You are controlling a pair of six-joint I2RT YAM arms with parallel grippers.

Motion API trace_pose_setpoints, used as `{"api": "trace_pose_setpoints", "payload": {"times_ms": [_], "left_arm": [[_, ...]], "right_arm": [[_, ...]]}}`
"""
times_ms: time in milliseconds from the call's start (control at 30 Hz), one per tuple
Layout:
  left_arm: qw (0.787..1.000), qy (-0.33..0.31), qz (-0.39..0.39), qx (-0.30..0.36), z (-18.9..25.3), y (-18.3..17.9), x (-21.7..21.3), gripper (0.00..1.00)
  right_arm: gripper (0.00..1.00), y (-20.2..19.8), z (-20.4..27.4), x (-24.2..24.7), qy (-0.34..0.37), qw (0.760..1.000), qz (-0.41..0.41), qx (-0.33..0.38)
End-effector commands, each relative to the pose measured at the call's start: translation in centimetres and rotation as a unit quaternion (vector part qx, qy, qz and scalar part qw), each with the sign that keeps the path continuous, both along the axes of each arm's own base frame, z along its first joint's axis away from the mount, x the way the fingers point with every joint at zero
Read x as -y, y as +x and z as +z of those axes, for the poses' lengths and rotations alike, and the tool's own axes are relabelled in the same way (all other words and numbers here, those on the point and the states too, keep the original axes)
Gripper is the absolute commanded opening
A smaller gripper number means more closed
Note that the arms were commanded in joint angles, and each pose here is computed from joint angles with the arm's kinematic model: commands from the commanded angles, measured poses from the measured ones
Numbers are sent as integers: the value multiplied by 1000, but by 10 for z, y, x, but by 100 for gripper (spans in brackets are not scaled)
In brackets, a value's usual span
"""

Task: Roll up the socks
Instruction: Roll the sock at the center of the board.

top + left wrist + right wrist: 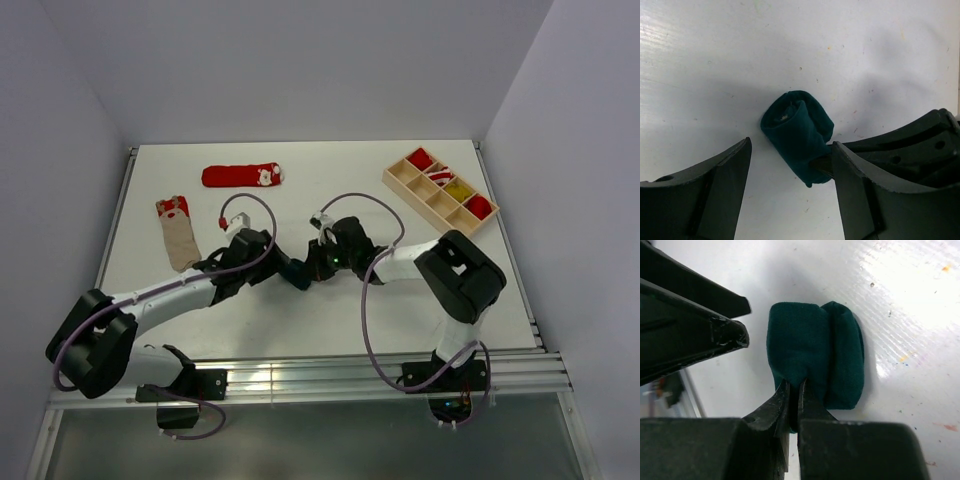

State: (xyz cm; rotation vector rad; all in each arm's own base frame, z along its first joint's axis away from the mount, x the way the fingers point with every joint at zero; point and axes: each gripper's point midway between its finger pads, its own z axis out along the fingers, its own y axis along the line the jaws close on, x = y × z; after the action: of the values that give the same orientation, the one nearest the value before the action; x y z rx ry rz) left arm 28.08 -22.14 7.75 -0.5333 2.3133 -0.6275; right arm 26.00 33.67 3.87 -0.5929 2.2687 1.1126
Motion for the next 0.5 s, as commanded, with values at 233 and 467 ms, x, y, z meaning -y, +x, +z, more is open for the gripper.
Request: {"api": "trace_pose_setpoints", "payload": {"times_ms": [233,467], "left_arm": [[999,-44,15,-1,-16,11,17,70],[999,-39,22,-10,-28,9,21,69]], "right_arm": [[0,-14,-18,4,49,988,9,-148],[0,-13,-27,7,68,977,-9,-201]]}}
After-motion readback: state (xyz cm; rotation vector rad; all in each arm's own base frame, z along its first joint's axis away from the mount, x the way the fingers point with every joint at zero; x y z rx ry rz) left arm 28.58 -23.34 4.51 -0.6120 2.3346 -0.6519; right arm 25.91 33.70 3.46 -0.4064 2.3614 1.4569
